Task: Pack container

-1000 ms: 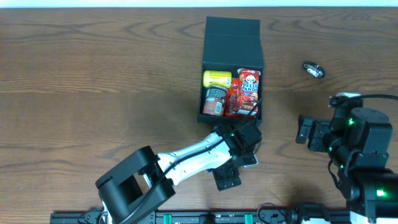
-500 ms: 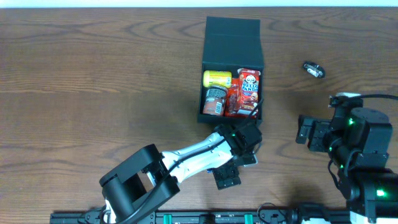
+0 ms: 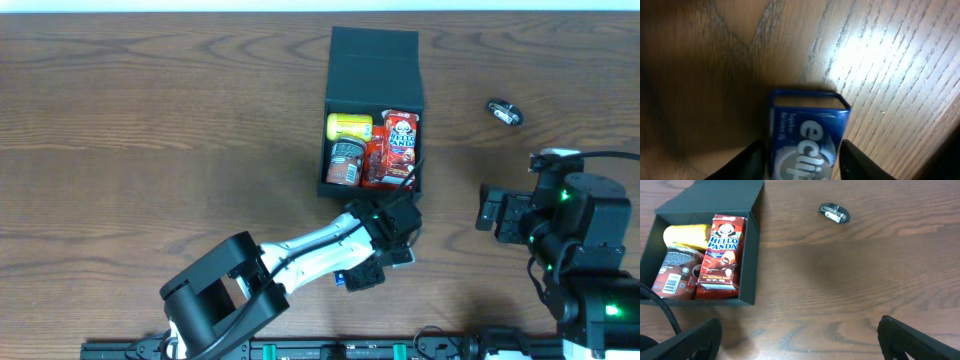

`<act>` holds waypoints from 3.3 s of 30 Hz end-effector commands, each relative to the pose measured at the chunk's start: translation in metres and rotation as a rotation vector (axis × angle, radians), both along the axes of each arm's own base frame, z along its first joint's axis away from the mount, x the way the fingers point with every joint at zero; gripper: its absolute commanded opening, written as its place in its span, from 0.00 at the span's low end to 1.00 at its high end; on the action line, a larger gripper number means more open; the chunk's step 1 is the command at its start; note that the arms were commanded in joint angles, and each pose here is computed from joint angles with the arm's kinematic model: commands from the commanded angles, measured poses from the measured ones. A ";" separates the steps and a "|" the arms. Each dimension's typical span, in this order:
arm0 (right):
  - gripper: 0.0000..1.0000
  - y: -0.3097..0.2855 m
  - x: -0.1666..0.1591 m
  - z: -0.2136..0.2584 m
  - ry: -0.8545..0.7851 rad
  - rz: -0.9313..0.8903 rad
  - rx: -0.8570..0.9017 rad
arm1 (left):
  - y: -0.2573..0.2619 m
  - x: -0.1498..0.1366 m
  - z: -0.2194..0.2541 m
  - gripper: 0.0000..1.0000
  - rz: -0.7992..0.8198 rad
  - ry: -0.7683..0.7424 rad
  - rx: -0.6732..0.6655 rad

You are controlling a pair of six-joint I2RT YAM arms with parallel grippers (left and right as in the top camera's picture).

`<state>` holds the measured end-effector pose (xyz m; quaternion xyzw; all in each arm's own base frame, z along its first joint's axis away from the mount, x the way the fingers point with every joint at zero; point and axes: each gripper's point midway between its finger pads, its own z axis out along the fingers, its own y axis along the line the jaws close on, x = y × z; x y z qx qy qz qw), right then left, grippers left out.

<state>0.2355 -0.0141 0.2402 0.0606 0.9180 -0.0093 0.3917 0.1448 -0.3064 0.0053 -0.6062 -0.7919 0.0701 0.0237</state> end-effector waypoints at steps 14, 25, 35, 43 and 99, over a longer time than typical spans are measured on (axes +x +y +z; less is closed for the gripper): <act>0.99 -0.001 -0.001 -0.002 0.005 0.005 -0.017 | -0.002 0.003 -0.004 0.06 0.057 -0.007 0.001; 0.99 -0.003 -0.001 -0.001 0.005 -0.006 -0.026 | -0.021 0.024 0.035 0.06 0.148 -0.030 -0.047; 0.99 -0.004 -0.001 -0.001 0.004 -0.016 -0.027 | -0.029 0.097 0.118 0.06 0.485 -0.257 -0.075; 0.99 -0.004 -0.001 -0.001 0.004 -0.016 -0.026 | -0.009 0.176 0.157 0.06 0.953 -0.344 -0.206; 0.99 -0.017 0.010 0.001 0.014 -0.073 -0.073 | 0.005 0.215 0.187 0.95 1.140 -0.327 -0.363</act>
